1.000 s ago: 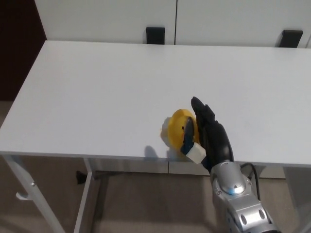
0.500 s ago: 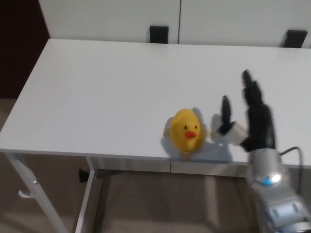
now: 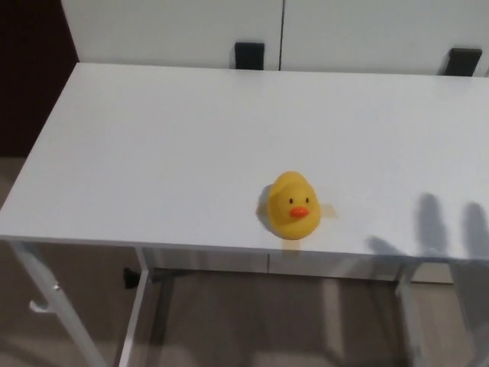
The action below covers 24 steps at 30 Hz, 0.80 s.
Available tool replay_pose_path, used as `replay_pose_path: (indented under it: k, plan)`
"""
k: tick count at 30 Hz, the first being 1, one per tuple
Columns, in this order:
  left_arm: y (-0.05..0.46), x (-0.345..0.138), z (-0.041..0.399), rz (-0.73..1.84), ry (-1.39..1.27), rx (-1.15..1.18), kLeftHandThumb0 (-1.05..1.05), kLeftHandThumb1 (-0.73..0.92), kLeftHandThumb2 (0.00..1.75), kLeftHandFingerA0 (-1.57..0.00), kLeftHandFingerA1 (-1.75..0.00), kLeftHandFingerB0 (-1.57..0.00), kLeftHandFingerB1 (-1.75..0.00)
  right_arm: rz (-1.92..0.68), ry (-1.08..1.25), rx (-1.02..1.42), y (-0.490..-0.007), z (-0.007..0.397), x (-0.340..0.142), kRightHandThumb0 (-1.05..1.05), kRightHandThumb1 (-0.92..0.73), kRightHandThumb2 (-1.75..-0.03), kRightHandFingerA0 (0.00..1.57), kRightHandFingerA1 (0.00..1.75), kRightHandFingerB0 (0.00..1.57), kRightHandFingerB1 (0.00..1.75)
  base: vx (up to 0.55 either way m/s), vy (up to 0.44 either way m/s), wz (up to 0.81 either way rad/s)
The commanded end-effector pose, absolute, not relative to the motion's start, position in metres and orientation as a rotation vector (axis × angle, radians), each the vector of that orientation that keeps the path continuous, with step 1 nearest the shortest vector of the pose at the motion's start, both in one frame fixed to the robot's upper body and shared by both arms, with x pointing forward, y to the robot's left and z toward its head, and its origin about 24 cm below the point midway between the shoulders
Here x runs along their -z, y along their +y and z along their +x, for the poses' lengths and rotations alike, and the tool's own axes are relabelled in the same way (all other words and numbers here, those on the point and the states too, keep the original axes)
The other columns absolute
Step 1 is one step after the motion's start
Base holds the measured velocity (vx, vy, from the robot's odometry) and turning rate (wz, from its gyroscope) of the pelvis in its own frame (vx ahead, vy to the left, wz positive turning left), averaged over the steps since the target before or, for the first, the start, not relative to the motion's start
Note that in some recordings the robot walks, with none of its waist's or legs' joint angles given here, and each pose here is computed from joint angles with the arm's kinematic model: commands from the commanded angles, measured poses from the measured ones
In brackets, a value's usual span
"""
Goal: The robot uses its right hand to push the yellow duck toy to the center of the white desk.
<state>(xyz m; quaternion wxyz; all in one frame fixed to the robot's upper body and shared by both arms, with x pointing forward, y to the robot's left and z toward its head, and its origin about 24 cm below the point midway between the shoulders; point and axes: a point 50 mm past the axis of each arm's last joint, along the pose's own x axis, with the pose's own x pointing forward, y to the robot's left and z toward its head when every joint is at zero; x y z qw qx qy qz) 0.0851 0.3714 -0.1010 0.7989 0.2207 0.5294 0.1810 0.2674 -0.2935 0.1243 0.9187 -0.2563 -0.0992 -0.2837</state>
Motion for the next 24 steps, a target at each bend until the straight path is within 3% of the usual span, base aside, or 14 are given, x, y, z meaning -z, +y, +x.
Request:
replay_pose_path:
  k: [1, 3, 4, 8, 9, 12, 13, 18, 19, 21, 22, 24]
  plan:
    - [0.381, 0.095, 0.079, 0.501, 1.122, -0.411, 0.50, -0.40, 1.75, -1.25, -1.06, -1.23, -1.04, -0.444, -0.083, 0.778, -0.389, 0.166, -0.087, -0.42, -0.74, -0.61, 0.00, 0.15, 0.00, 0.21, 0.00, 0.000, 0.00]
    - [0.381, 0.095, 0.079, 0.495, 1.121, -0.416, 0.50, -0.40, 1.75, -1.25, -1.06, -1.23, -1.04, -0.439, -0.060, 0.823, -0.400, 0.150, -0.076, -0.42, -0.74, -0.61, 0.00, 0.15, 0.00, 0.21, 0.00, 0.000, 0.00]
    - [0.382, 0.095, 0.079, 0.483, 1.119, -0.427, 0.11, -0.04, 0.95, -1.29, -1.19, -1.22, -1.14, -0.470, 0.102, 0.904, -0.417, 0.120, -0.057, -0.44, -0.75, -0.62, 0.00, 0.54, 0.00, 0.22, 0.00, 0.000, 0.00]
    - [0.382, 0.094, 0.079, 0.471, 1.117, -0.439, 0.11, -0.04, 0.95, -1.29, -1.19, -1.22, -1.14, -0.512, 0.288, 0.981, -0.431, 0.086, -0.040, -0.44, -0.75, -0.62, 0.00, 0.54, 0.00, 0.22, 0.00, 0.000, -0.04]
    - [0.382, 0.095, 0.078, 0.476, 1.121, -0.436, 0.67, -0.36, 1.75, -1.22, -1.06, -1.24, -1.07, -0.548, 0.381, 1.019, -0.439, 0.071, -0.028, -0.32, -0.71, -0.65, 0.19, 0.82, 0.00, 0.33, 0.00, 0.000, 0.00]
    - [0.382, 0.095, 0.076, 0.485, 1.126, -0.430, 0.67, -0.36, 1.75, -1.22, -1.06, -1.24, -1.07, -0.582, 0.451, 1.047, -0.447, 0.058, -0.017, -0.32, -0.71, -0.65, 0.19, 0.82, 0.00, 0.33, 0.00, 0.000, 0.00]
    - [0.381, 0.095, 0.077, 0.491, 1.122, -0.423, 0.45, -0.39, 1.75, -1.23, -1.07, -1.21, -1.06, -0.546, 0.501, 1.060, -0.449, 0.048, -0.008, -0.22, -0.70, -0.71, 0.16, 0.71, 0.01, 0.48, 0.00, 0.000, 0.00]
    - [0.380, 0.095, 0.078, 0.497, 1.115, -0.415, 0.45, -0.39, 1.75, -1.23, -1.07, -1.21, -1.06, -0.481, 0.550, 1.072, -0.451, 0.038, 0.003, -0.22, -0.70, -0.71, 0.16, 0.71, 0.01, 0.48, 0.00, 0.000, 0.00]
    - [0.381, 0.095, 0.079, 0.492, 1.118, -0.426, 0.44, -0.38, 1.71, -1.25, -1.07, -1.15, -1.04, -0.429, 0.552, 1.060, -0.447, 0.036, 0.009, -0.07, -0.57, -1.11, 0.19, 0.61, 0.08, 0.53, 0.00, 0.000, 0.00]
    - [0.382, 0.095, 0.079, 0.488, 1.120, -0.434, 0.44, -0.38, 1.71, -1.25, -1.07, -1.15, -1.04, -0.389, 0.553, 1.051, -0.444, 0.034, 0.013, -0.07, -0.57, -1.11, 0.19, 0.61, 0.08, 0.53, 0.00, 0.000, 0.00]
    - [0.383, 0.094, 0.080, 0.484, 1.116, -0.441, 0.45, -0.41, 1.75, -1.22, -1.08, -1.27, -1.13, -0.368, 0.588, 0.981, -0.438, 0.030, 0.021, -0.09, -0.51, -0.92, 0.73, 0.56, 0.41, 0.52, 0.00, 0.000, 0.00]
    - [0.384, 0.093, 0.081, 0.481, 1.111, -0.446, 0.45, -0.41, 1.75, -1.22, -1.08, -1.27, -1.13, -0.358, 0.632, 0.898, -0.432, 0.025, 0.030, -0.09, -0.51, -0.92, 0.73, 0.56, 0.41, 0.52, 0.00, 0.000, 0.00]
